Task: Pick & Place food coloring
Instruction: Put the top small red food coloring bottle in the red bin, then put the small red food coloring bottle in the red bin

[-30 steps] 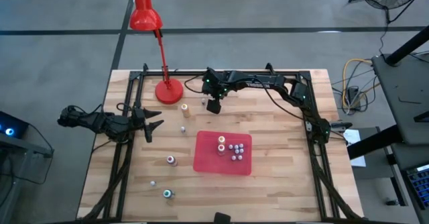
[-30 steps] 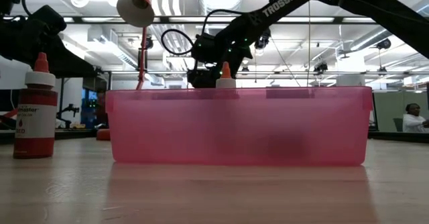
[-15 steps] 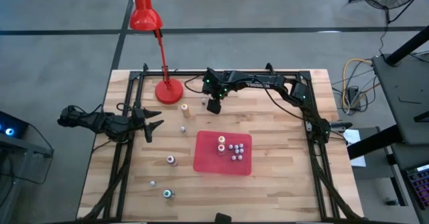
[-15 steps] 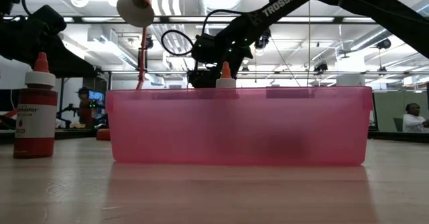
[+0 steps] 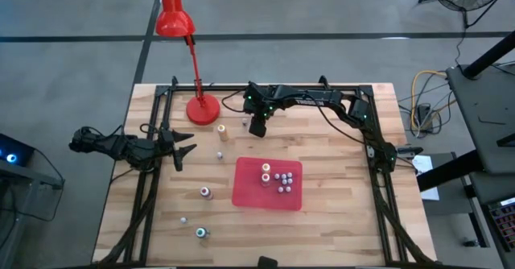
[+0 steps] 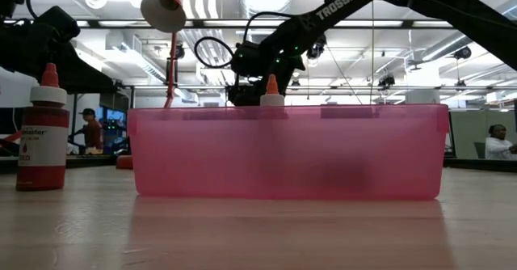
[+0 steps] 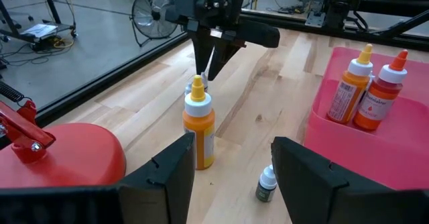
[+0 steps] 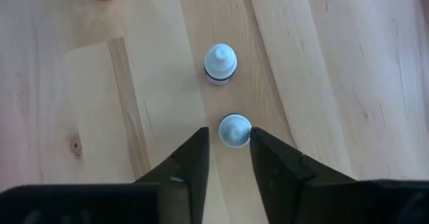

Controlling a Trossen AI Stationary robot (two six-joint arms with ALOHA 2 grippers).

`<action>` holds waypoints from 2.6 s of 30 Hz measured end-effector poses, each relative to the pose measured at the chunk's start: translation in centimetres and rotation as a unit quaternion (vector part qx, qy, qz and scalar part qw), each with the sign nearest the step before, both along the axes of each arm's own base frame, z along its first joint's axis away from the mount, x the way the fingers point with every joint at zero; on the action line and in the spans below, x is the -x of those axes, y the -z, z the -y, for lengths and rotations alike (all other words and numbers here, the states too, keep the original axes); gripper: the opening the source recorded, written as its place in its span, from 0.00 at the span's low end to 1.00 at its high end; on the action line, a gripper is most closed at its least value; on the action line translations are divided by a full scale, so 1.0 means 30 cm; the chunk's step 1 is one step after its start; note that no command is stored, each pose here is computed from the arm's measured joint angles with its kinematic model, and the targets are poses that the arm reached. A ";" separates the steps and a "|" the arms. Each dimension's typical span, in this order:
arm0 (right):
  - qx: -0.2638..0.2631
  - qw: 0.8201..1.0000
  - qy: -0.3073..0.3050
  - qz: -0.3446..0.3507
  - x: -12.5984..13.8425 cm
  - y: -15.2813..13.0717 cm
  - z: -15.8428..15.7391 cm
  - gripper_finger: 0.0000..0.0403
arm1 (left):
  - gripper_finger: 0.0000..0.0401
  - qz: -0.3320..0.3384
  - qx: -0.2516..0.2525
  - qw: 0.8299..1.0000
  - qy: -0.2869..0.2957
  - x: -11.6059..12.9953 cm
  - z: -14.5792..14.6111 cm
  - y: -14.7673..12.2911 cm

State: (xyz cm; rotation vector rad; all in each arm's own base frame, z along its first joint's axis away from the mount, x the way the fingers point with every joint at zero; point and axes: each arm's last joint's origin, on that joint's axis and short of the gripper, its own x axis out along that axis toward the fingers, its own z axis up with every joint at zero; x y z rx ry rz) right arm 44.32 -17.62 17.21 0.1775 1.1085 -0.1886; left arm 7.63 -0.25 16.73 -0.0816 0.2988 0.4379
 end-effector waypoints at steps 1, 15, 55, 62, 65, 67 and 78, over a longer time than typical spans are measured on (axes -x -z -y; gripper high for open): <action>0.000 1.000 0.000 0.000 0.000 0.000 0.000 0.22 | 0.42 0.000 0.000 1.000 0.000 0.000 0.000 0.000; 0.002 1.000 0.002 0.004 -0.003 0.000 0.001 0.08 | 0.42 0.000 0.000 1.000 0.000 0.000 0.000 0.000; 0.001 0.999 0.037 -0.037 0.033 -0.029 -0.012 0.02 | 0.42 0.000 0.000 1.000 0.000 0.000 0.000 0.000; 0.012 0.998 0.059 -0.019 0.083 -0.190 -0.051 0.02 | 0.42 0.000 0.000 1.000 0.000 0.000 0.000 0.000; 0.016 0.998 0.058 0.010 0.100 -0.277 -0.094 0.02 | 0.42 0.000 0.000 1.000 0.000 0.000 0.000 0.000; 0.018 0.998 0.051 0.030 0.114 -0.328 -0.135 0.02 | 0.42 0.000 0.000 1.000 0.000 0.000 0.000 0.000; 0.011 0.992 0.036 0.117 0.278 -0.395 -0.411 0.02 | 0.42 0.000 0.000 1.000 0.000 0.000 0.000 0.000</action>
